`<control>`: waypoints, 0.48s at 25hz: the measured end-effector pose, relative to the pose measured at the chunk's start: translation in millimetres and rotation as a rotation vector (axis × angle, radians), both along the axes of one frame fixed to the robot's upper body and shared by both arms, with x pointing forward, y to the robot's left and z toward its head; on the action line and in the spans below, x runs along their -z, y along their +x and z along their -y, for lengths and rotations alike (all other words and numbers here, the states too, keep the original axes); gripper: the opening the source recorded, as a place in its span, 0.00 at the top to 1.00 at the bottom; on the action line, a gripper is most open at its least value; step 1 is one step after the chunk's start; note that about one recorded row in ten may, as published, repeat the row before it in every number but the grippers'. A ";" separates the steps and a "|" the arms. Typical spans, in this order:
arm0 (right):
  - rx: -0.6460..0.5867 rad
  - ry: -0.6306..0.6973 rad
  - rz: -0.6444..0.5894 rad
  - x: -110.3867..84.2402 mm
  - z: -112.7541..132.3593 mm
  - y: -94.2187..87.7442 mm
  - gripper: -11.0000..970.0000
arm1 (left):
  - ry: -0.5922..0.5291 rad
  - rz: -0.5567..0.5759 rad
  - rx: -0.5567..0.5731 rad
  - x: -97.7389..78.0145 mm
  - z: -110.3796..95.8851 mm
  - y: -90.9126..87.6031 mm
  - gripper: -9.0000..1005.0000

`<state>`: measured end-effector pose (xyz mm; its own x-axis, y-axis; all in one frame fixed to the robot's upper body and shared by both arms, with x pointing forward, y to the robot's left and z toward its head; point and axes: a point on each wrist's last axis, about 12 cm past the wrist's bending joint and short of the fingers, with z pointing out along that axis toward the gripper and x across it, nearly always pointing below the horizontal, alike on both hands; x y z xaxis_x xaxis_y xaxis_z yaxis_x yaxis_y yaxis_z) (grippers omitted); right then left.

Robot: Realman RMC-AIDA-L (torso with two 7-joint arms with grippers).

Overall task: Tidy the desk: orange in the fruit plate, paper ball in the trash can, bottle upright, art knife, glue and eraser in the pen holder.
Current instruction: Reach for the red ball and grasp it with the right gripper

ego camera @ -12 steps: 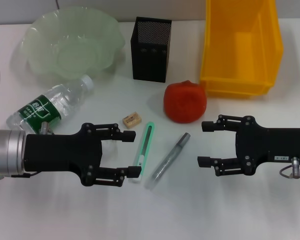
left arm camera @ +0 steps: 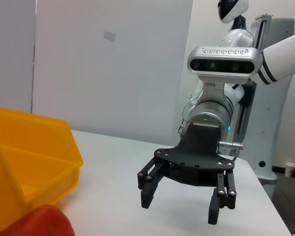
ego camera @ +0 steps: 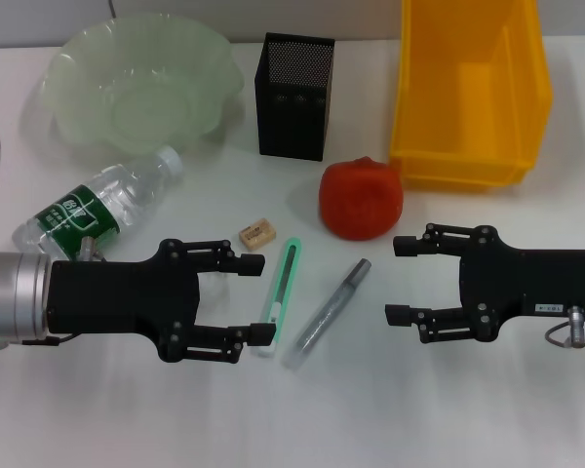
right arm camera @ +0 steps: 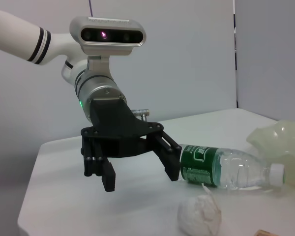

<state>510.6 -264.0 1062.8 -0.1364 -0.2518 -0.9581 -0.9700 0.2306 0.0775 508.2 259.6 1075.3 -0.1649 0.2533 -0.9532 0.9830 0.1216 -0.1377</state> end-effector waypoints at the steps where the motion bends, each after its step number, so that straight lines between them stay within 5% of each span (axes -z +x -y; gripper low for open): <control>1: 0.000 0.000 0.000 0.0 0.0 0.0 0.16 | 0.000 0.000 0.000 0.0 0.0 0.0 0.24; 12: 0.012 0.005 0.004 -0.7 1.1 0.9 0.16 | 0.000 0.002 0.001 -0.2 0.3 0.3 0.25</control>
